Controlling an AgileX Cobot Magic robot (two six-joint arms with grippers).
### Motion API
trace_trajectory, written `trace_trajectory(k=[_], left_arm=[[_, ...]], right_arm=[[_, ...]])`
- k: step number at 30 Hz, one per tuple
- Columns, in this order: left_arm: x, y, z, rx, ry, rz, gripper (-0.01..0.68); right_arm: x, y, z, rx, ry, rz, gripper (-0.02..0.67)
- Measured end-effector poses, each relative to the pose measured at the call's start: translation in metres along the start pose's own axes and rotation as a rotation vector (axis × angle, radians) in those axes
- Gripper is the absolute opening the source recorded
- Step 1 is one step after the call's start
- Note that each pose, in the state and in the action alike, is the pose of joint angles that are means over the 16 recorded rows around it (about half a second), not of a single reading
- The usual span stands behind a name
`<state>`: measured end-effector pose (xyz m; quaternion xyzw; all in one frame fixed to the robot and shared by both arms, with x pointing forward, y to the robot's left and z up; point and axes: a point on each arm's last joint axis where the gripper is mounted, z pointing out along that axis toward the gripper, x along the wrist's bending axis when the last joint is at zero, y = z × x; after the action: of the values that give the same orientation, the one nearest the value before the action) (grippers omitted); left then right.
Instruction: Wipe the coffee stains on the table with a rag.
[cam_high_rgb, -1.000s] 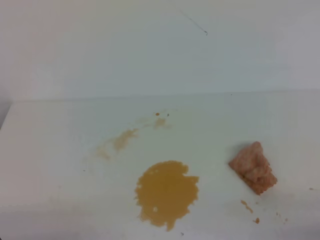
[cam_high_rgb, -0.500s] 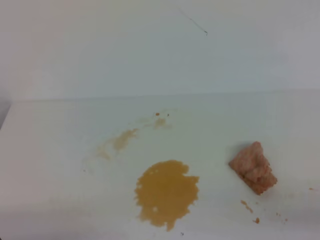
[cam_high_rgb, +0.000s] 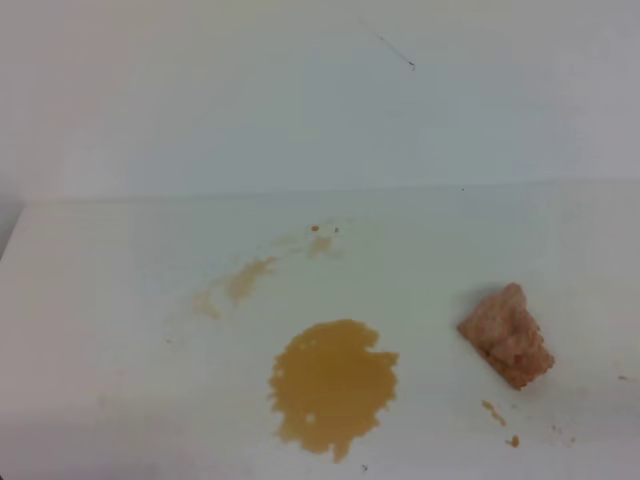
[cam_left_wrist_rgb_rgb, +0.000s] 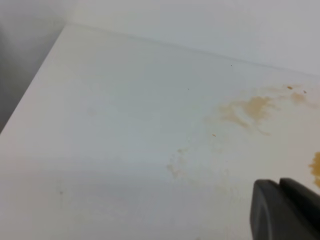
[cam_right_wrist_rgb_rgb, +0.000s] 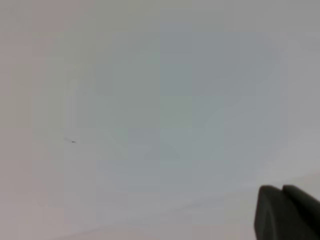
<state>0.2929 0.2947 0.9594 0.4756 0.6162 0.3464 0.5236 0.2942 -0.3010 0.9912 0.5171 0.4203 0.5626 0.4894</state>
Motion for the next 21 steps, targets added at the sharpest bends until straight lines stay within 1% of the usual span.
trace_trajectory(k=[4,8,14,21], left_arm=[[0.000,0.001,0.000,0.000,0.000,0.000,-0.002],[0.000,0.001,0.000,0.000,0.000,0.000,-0.002],[0.000,0.001,0.000,0.002,-0.001,0.000,-0.003],[0.000,0.001,0.000,0.002,-0.001,0.000,-0.003]], right_arm=[[0.002,0.009,0.000,-0.010,0.011,0.027,-0.003],[0.007,0.023,-0.002,-0.013,0.038,0.024,-0.003],[0.019,0.050,-0.004,0.047,0.106,-0.047,-0.003],[0.032,0.080,0.007,0.196,0.183,-0.132,-0.003]])
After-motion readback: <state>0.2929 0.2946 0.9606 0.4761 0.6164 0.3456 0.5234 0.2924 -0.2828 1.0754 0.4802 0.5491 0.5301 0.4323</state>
